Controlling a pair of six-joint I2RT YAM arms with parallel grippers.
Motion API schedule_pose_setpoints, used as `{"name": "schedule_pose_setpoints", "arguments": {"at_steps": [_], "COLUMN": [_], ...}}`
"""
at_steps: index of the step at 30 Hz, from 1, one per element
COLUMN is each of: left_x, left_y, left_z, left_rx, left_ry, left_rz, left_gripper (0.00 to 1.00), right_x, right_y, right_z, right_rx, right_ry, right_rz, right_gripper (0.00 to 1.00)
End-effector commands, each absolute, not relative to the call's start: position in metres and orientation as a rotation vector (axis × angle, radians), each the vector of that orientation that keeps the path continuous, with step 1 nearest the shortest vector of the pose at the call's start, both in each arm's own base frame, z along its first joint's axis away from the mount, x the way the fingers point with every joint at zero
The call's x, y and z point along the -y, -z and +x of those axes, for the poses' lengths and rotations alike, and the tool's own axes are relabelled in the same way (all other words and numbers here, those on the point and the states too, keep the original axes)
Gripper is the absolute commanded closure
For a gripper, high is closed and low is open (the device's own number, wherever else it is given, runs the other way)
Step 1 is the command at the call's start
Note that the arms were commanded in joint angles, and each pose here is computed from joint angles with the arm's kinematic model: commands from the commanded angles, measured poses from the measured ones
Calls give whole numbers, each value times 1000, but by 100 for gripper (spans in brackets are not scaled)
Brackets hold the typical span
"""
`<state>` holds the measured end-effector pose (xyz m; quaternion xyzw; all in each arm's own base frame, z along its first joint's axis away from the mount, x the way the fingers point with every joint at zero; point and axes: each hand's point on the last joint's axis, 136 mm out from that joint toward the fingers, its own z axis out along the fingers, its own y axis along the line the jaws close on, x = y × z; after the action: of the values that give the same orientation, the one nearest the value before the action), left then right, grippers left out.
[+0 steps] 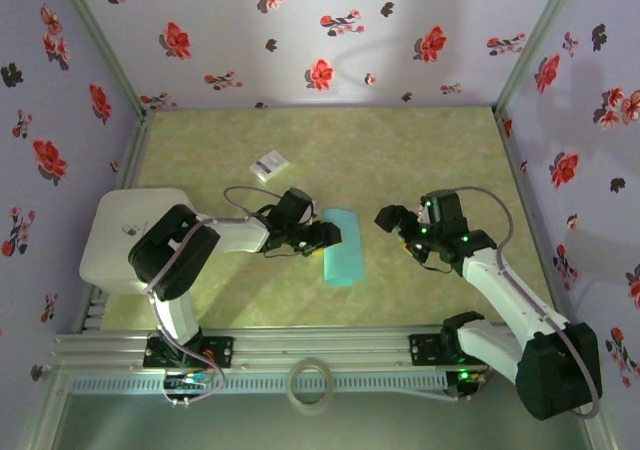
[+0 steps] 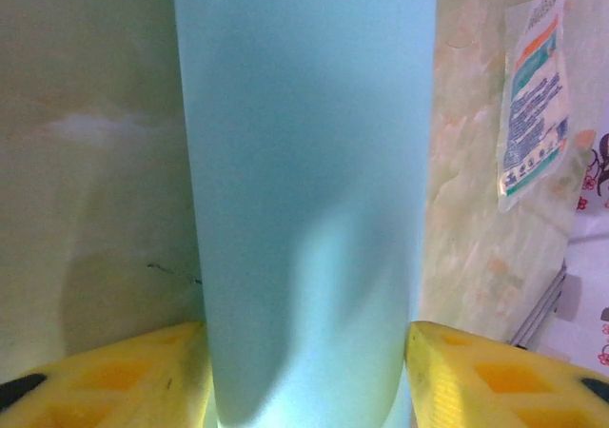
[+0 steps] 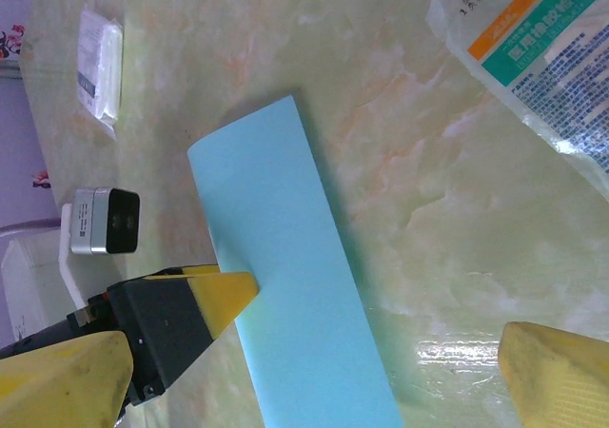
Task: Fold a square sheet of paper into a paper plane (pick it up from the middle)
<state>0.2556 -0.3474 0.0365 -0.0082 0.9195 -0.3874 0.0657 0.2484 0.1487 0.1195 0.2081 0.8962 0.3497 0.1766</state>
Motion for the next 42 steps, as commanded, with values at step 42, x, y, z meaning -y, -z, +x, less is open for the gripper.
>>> {"name": "schedule_pose_setpoints", "arguments": {"at_steps": [42], "left_x": [294], "left_y": [5], "left_z": [254], "left_rx": [-3012], "left_ry": [578], "left_rz": [198], "left_gripper": [42], "right_x": [-172], "right_y": [-90], "right_z": [245], "right_rx": [-2630], "right_ry": [-1019], "right_rz": [568], "right_gripper": [1]}}
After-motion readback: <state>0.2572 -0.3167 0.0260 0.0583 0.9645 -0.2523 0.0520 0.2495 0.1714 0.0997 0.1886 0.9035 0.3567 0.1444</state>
